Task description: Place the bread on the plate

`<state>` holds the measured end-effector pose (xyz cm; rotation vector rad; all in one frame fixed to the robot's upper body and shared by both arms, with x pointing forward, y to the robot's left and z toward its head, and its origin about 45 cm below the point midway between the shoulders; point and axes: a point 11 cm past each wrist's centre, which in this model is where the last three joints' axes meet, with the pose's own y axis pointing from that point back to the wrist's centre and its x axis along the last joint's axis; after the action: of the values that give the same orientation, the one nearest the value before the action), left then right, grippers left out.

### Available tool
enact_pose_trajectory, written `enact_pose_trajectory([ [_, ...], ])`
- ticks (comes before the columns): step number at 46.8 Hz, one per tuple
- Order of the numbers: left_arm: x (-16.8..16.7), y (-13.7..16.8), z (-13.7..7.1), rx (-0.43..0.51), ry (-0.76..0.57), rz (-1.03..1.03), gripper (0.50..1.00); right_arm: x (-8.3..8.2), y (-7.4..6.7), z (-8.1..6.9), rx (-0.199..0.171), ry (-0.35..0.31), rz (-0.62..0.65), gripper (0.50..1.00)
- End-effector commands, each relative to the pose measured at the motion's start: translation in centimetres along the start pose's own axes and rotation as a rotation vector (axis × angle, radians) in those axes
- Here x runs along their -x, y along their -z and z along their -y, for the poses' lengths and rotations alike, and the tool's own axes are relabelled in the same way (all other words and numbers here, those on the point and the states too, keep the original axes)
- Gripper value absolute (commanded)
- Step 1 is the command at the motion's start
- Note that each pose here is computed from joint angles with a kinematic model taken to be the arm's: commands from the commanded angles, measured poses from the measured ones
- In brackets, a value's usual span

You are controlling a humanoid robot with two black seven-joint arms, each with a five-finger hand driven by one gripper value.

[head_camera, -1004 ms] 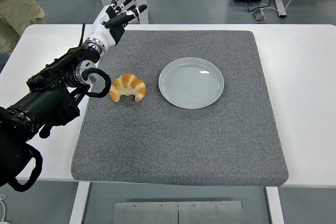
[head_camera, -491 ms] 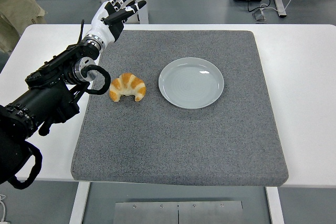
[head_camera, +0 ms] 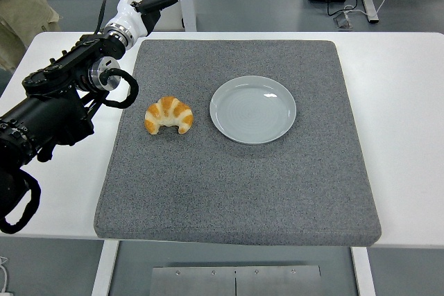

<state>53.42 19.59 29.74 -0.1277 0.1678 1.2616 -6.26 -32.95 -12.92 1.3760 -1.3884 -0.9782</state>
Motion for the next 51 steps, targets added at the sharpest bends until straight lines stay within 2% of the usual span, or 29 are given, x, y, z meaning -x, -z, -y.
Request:
enact_pose_trajectory([
  [1,0.0,-0.1,-0.2,-0.014,0.027,0.055,0.974,0.0,0.0,0.0,0.001,0.0,0.0,1.0],
  [14,0.3,-2.3,-1.4,-0.005,0.112,0.199,0.974,0.0,0.0,0.0,0.001,0.0,0.0,1.0],
  [27,0.9,-4.5,-3.3,0.027,0.23,0.536,0.974,0.0,0.0,0.0,0.001,0.0,0.0,1.0],
  [37,2.4,-5.4,-6.3,0.018,0.335,0.715,0.974,0.0,0.0,0.0,0.001,0.0,0.0,1.0],
  [51,1.5,-3.6,-8.7,-0.055,0.41,1.077,0.974,0.0,0.0,0.0,0.001,0.0,0.0,1.0],
])
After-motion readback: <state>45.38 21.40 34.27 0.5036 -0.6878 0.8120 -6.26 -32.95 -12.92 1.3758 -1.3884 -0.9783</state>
